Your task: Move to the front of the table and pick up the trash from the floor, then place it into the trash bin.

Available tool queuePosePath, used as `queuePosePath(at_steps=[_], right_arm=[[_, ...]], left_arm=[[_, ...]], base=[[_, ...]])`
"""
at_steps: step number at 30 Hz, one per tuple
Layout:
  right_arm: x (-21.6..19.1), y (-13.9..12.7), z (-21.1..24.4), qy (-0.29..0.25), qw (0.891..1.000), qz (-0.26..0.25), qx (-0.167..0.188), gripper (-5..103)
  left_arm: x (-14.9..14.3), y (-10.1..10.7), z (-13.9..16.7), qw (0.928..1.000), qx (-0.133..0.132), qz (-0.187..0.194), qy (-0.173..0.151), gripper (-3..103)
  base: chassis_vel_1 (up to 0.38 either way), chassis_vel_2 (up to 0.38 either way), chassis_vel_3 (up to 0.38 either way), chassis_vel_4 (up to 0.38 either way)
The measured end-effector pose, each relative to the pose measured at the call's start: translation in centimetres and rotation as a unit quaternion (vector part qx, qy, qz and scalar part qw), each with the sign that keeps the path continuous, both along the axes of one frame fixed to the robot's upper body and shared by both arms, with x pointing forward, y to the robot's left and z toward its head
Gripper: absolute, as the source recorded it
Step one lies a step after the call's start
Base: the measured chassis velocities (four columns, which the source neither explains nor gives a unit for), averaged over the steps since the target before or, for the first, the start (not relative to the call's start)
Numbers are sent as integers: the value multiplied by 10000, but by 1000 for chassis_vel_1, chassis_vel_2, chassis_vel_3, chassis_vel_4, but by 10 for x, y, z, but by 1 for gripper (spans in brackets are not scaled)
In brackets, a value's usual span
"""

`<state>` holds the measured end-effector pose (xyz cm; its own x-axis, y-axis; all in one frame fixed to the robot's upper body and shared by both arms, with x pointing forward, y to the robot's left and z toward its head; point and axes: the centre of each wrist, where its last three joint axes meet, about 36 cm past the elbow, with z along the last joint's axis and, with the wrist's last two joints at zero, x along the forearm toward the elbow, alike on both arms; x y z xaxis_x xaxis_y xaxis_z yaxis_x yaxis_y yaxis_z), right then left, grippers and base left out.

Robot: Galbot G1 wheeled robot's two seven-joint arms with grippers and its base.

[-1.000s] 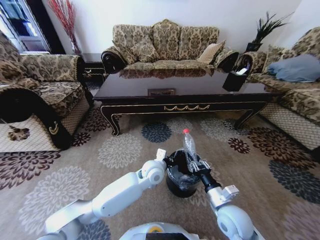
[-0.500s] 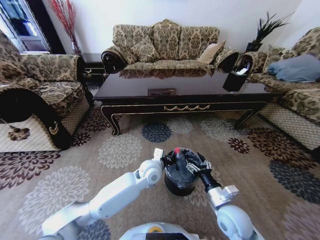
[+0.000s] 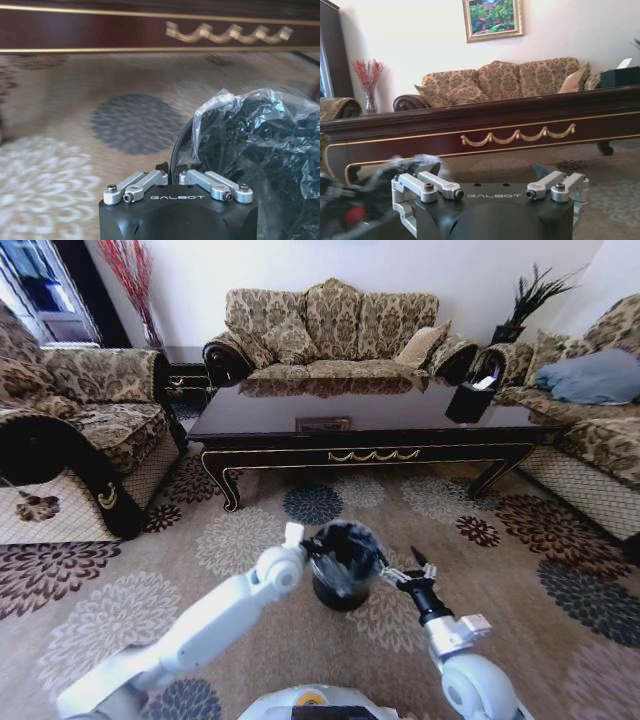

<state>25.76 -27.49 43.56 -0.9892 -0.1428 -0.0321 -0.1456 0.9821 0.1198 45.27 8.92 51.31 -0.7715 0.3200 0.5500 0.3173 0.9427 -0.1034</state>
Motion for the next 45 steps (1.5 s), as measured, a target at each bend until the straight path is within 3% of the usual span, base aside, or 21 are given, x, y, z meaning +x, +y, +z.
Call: queuePosePath(at_steps=[1, 4, 5, 7, 8, 12, 18, 24, 33, 45], right_arm=[[-1, -1, 0, -15, 10000, -26, -5, 100], [-4, -19, 1, -160, 9994, -294, -133, 100], [-4, -19, 1, -160, 9994, -294, -133, 100], [-7, -27, -8, -73, 9987, -431, -246, 100], [-7, -27, -8, -73, 9987, -431, -246, 100], [-13, -29, -20, 115, 9979, -579, -284, 100], [-20, -31, -29, 308, 9966, -683, -328, 100], [-31, -36, -33, 477, 9948, -776, -463, 100], [-42, -29, -43, 644, 9928, -915, -420, 100], [-43, -29, -56, 778, 9917, -919, -442, 100]], left_arm=[[2, 4, 2, 10000, -13, 48, -18, 4], [11, 67, 16, 9965, -180, 806, -148, 4], [11, 67, 16, 9965, -180, 806, -148, 4], [-3, 118, 10, 9915, 24, 1293, -164, 4], [-3, 118, 10, 9915, 24, 1293, -164, 4], [-21, 157, 6, 9866, 295, 1590, -202, 4], [-34, 174, -2, 9823, 394, 1812, -269, 4], [-44, 182, -25, 9806, 131, 1934, -295, 4], [-38, 161, -65, 9830, -230, 1819, -94, 4], [-33, 155, -102, 9820, -227, 1868, 179, 4]], base=[[0, 0, 0, 0], [0, 0, 0, 0], [0, 0, 0, 0], [0, 0, 0, 0], [0, 0, 0, 0], [0, 0, 0, 0], [0, 0, 0, 0], [0, 0, 0, 0], [0, 0, 0, 0], [0, 0, 0, 0]])
